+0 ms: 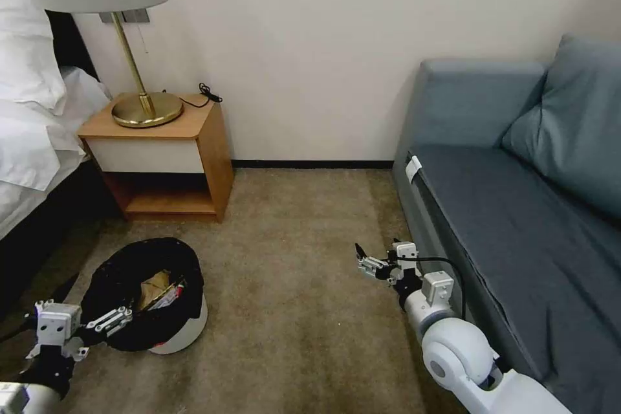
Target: Pick up the trash bin, then pick up the garbage on the floor and place it into the trash bin.
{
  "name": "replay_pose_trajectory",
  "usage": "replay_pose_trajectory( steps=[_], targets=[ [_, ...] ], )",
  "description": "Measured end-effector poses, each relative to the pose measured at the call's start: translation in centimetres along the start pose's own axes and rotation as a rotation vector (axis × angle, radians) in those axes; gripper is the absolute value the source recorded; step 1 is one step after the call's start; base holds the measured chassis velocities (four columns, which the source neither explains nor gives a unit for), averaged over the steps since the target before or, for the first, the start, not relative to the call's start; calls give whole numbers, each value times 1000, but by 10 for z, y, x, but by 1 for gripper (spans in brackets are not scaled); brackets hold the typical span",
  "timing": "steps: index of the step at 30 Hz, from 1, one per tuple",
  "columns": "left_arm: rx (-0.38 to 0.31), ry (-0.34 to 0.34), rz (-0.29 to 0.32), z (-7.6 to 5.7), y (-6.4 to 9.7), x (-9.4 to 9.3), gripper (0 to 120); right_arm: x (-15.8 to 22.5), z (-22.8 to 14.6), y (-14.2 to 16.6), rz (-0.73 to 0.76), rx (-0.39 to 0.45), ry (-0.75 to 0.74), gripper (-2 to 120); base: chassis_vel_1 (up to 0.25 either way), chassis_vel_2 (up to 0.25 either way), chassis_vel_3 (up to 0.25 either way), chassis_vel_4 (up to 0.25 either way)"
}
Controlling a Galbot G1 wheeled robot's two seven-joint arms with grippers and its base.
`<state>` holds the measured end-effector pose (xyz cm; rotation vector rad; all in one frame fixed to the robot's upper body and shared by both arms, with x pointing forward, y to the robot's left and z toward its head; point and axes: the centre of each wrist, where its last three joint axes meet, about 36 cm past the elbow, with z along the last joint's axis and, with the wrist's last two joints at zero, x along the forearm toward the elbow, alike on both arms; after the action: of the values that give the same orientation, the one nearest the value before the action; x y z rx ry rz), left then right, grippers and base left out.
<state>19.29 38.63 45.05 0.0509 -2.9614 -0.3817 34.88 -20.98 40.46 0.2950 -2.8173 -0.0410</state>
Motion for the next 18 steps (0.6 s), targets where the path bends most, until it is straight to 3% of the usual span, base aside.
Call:
replay_pose_trajectory(
  steps=[18],
  targets=[
    [6, 16, -4, 7, -2, 1, 100, 3, 8, -1, 5, 13, 11, 100, 0, 0, 0, 0]
  ],
)
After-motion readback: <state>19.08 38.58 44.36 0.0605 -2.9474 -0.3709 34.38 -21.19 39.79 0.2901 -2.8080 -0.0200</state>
